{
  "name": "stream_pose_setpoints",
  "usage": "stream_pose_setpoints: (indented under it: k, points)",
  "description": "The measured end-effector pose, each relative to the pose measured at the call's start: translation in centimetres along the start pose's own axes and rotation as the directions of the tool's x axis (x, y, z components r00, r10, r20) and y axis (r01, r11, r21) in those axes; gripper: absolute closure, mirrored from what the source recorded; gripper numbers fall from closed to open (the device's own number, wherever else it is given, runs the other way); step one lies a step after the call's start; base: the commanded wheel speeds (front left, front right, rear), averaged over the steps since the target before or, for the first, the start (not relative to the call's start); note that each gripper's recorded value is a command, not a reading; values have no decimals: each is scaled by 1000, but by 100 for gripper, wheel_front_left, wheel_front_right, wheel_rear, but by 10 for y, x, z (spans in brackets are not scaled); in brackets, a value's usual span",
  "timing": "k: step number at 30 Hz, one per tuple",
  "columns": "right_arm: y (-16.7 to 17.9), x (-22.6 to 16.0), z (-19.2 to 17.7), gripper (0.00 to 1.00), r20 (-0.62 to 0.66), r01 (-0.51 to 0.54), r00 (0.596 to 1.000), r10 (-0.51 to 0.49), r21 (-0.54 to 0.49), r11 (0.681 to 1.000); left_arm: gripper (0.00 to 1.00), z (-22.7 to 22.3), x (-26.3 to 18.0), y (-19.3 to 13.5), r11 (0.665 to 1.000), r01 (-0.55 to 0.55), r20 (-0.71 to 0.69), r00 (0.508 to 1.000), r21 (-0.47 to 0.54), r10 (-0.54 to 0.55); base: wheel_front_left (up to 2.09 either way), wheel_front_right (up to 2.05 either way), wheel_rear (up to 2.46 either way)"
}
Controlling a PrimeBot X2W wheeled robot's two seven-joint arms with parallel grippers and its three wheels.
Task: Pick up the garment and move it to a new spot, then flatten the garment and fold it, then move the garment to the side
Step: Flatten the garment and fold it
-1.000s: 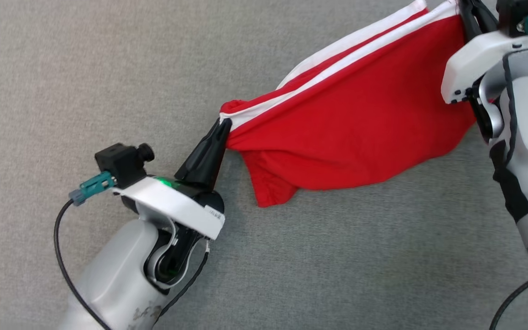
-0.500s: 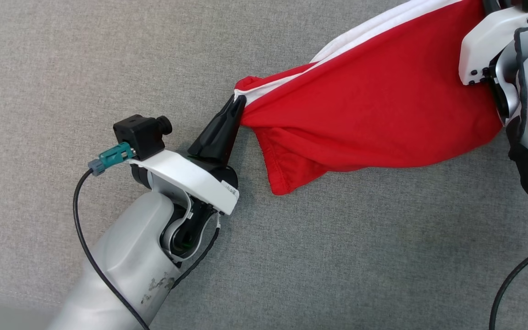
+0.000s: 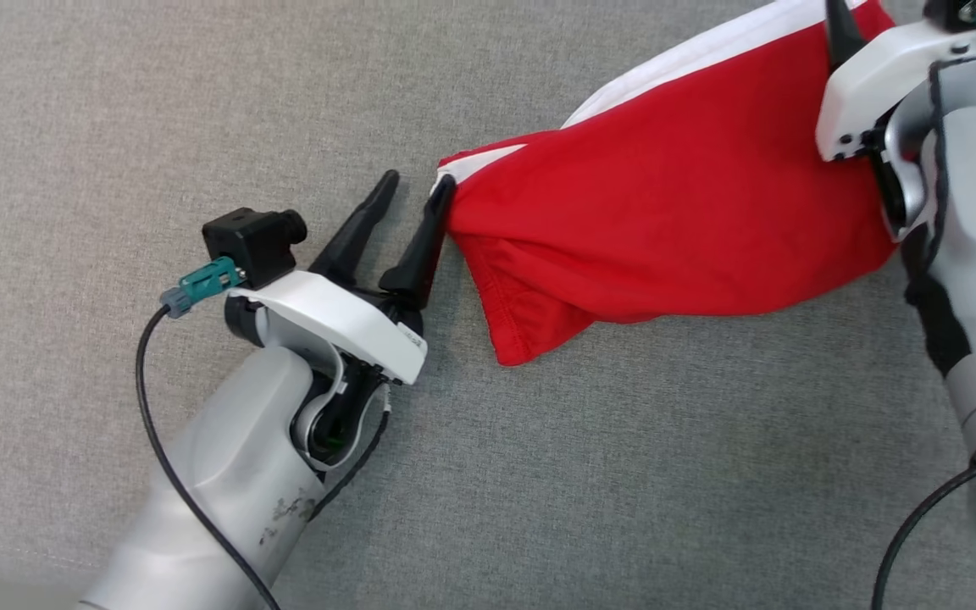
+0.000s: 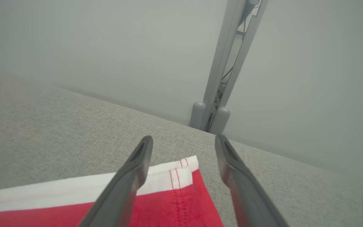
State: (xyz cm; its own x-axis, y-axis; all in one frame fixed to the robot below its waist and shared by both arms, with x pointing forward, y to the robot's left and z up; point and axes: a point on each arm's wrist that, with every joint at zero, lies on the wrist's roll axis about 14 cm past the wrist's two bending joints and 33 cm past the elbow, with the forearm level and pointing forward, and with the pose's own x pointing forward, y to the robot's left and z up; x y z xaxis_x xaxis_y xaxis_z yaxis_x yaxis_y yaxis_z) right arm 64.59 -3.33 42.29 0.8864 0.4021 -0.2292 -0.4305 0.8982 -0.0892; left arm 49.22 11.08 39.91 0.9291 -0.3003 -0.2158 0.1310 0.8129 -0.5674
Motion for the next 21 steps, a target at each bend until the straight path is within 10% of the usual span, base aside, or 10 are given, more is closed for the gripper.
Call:
stream_pose_setpoints:
  k: [21]
  points:
    - [31,-128,35,0,197,7,980,-27,100,995,0,66,-96,-7,985,-121,317,945,124,76,0,0,0]
